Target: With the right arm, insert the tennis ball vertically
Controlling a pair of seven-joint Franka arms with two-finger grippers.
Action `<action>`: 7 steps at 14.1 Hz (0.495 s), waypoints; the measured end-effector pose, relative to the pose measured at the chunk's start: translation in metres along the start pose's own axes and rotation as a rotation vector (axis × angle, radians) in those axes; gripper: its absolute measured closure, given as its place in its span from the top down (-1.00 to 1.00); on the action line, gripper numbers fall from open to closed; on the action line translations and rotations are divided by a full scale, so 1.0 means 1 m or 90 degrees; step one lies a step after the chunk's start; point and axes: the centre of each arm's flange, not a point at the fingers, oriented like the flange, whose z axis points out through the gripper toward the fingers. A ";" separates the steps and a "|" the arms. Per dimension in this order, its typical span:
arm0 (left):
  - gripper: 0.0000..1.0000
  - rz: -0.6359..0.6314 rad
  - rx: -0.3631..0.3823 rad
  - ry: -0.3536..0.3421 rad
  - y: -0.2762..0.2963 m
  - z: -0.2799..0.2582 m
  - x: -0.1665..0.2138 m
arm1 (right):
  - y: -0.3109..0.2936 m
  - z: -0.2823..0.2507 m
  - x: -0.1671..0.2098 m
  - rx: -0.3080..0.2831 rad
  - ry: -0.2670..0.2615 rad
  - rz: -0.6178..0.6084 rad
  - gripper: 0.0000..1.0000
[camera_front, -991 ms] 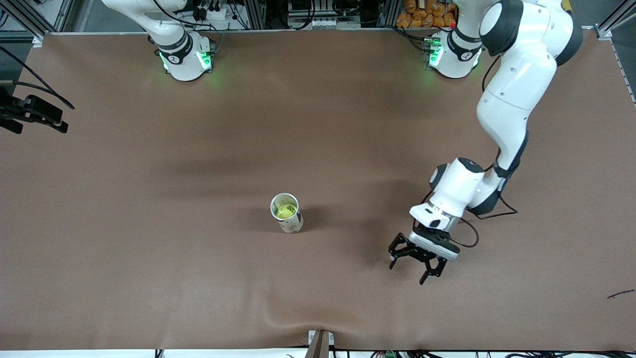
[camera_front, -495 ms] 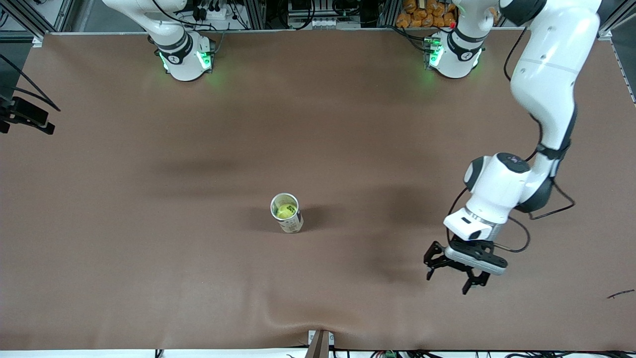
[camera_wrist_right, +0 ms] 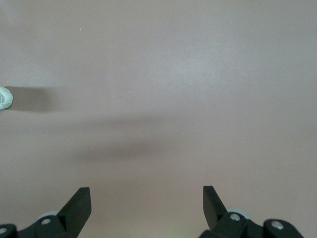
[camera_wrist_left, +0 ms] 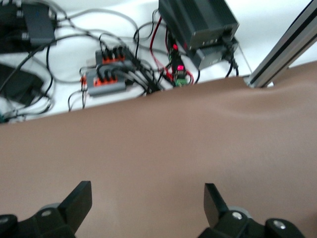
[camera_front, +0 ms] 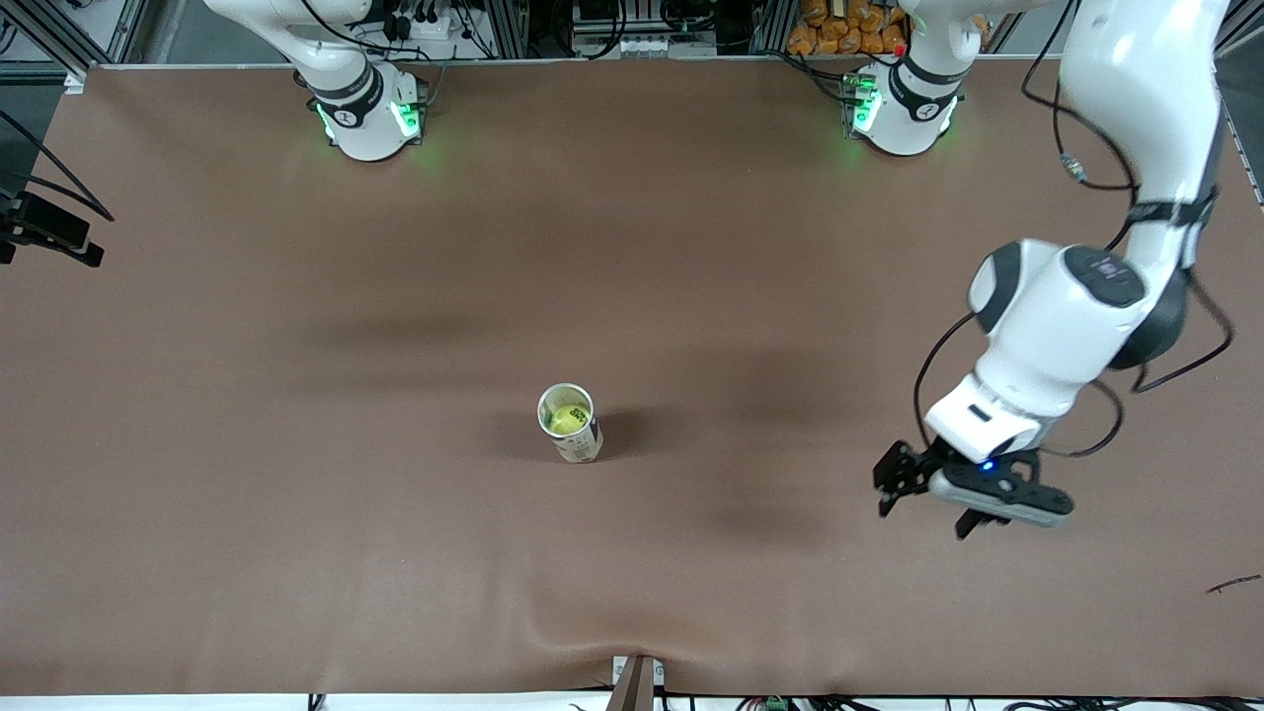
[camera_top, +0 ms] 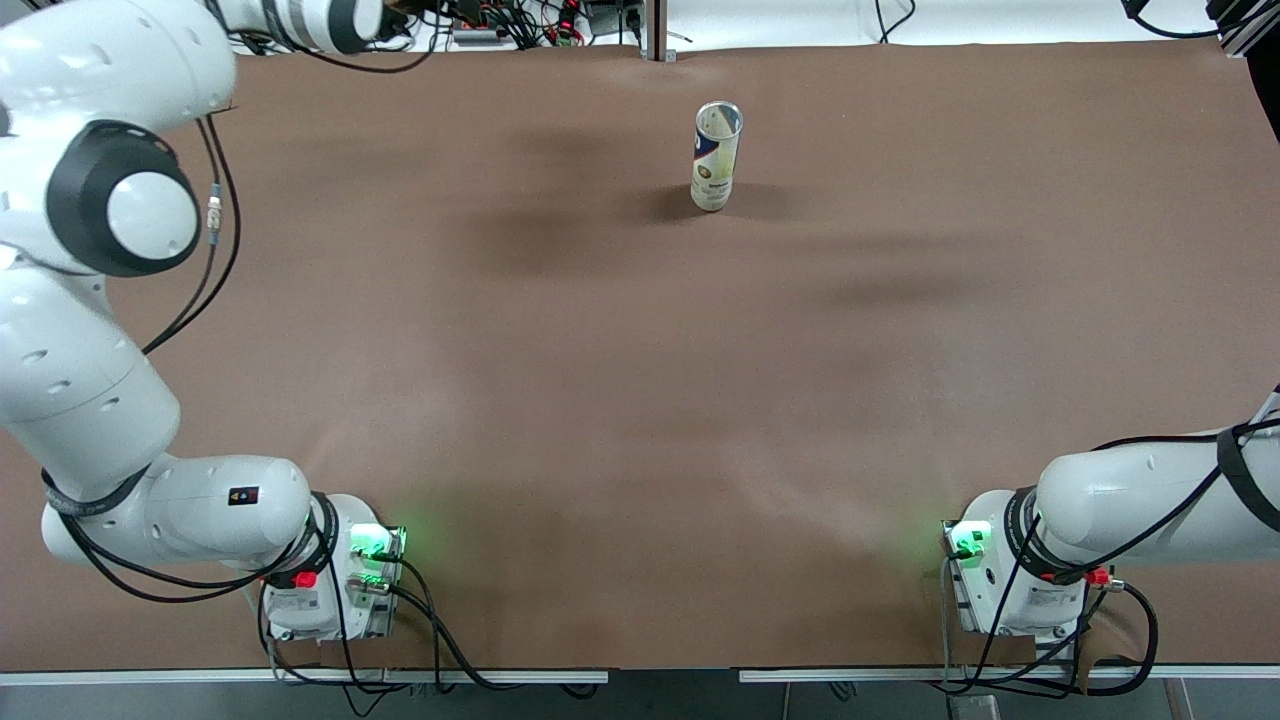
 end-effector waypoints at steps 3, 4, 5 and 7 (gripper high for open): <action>1.00 -0.034 0.003 -0.070 -0.011 -0.037 -0.007 | 0.000 0.000 0.000 0.000 -0.001 0.000 1.00; 1.00 -0.043 0.003 -0.098 -0.014 -0.045 -0.011 | 0.000 0.000 0.000 0.000 -0.001 0.000 1.00; 1.00 -0.054 0.005 -0.122 -0.014 -0.052 -0.014 | 0.000 0.000 0.000 0.000 -0.002 0.000 1.00; 1.00 -0.069 0.013 -0.155 -0.012 -0.065 -0.019 | 0.000 0.002 -0.001 0.001 -0.010 0.000 1.00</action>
